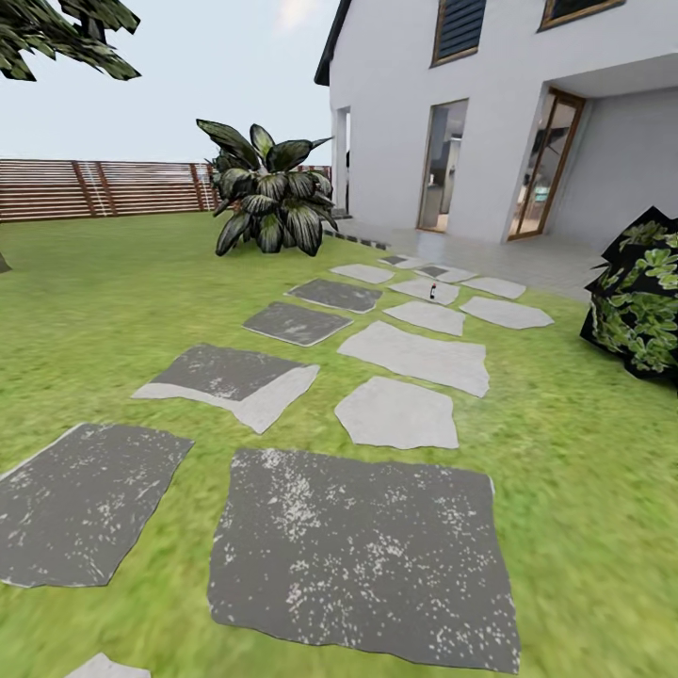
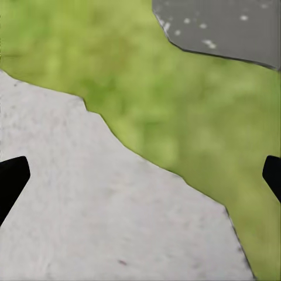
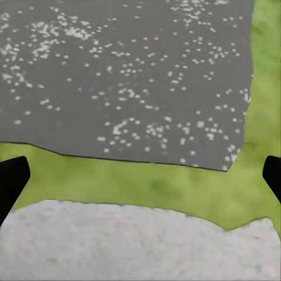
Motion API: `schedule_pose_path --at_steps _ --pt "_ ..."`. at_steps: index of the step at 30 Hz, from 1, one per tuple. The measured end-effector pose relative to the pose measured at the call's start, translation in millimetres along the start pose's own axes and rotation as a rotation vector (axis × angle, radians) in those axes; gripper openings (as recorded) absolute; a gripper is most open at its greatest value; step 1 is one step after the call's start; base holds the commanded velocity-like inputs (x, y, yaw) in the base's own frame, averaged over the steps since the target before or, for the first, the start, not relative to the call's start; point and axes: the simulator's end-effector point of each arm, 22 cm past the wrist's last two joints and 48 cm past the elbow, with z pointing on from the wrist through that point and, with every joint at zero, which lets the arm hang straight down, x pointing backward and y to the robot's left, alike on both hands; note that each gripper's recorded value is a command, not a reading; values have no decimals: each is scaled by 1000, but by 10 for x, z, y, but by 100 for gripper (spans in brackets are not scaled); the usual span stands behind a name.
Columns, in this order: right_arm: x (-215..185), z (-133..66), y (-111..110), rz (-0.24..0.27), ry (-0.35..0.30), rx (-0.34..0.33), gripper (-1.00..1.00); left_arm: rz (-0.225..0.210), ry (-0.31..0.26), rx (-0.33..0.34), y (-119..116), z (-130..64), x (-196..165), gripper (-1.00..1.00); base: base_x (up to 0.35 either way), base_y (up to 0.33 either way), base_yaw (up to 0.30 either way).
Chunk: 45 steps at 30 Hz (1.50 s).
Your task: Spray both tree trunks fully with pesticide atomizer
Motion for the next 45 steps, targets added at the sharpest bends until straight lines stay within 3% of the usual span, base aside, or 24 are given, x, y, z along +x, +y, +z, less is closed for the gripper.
schedule_pose_path --at_steps 6,18,45 --pt "-46 56 68 16 -1 -3 100 -2 0 -3 15 0 -1 100 31 0 0" --pt "-137 106 41 20 -14 6 100 -3 -1 -3 17 -1 -4 100 315 0 -26" --pt "-130 106 39 20 -13 7 100 -2 -1 -4 29 1 -5 100 339 0 -223"
